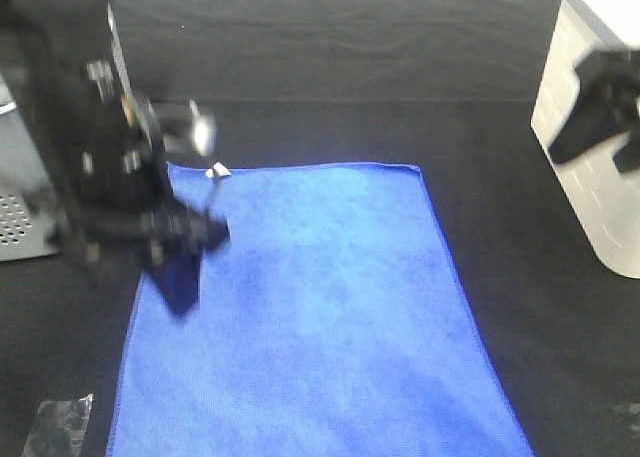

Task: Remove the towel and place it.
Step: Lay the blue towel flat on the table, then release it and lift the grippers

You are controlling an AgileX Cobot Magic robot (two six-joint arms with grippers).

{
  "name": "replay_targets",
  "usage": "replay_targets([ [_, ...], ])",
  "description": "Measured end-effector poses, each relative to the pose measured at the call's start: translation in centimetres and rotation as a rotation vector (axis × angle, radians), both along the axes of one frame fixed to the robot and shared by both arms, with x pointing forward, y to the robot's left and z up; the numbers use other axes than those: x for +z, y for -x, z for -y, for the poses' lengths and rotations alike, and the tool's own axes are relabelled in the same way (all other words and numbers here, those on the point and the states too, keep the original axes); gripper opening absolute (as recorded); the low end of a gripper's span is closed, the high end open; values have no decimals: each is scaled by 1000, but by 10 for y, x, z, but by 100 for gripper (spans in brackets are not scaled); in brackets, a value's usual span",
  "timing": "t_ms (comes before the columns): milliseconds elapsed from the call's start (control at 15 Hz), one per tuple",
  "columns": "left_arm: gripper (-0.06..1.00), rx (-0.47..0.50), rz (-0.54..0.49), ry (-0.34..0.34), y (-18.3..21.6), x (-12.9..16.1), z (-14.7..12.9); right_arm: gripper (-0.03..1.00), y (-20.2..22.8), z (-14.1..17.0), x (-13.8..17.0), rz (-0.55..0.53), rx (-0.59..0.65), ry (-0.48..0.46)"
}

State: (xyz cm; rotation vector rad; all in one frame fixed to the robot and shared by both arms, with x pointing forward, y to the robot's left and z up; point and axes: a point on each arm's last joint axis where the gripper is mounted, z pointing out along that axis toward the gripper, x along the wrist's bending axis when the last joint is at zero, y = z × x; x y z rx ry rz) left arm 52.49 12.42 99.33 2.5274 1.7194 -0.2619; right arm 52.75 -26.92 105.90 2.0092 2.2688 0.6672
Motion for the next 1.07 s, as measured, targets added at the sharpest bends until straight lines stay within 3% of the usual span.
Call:
replay_targets([
  [333, 63, 81, 178, 40, -109, 7, -12, 74, -85, -4, 8, 8, 43, -32],
  [533, 73, 84, 270, 62, -160, -3, 2, 80, -120, -5, -10, -31, 33, -40],
  [800, 78, 149, 294, 75, -202, -34, 5, 80, -155, -11, -41, -58, 46, -28],
  [1067, 78, 227, 246, 51, -216, -59, -26, 80, -173, -42, -84, -132, 132, 16],
])
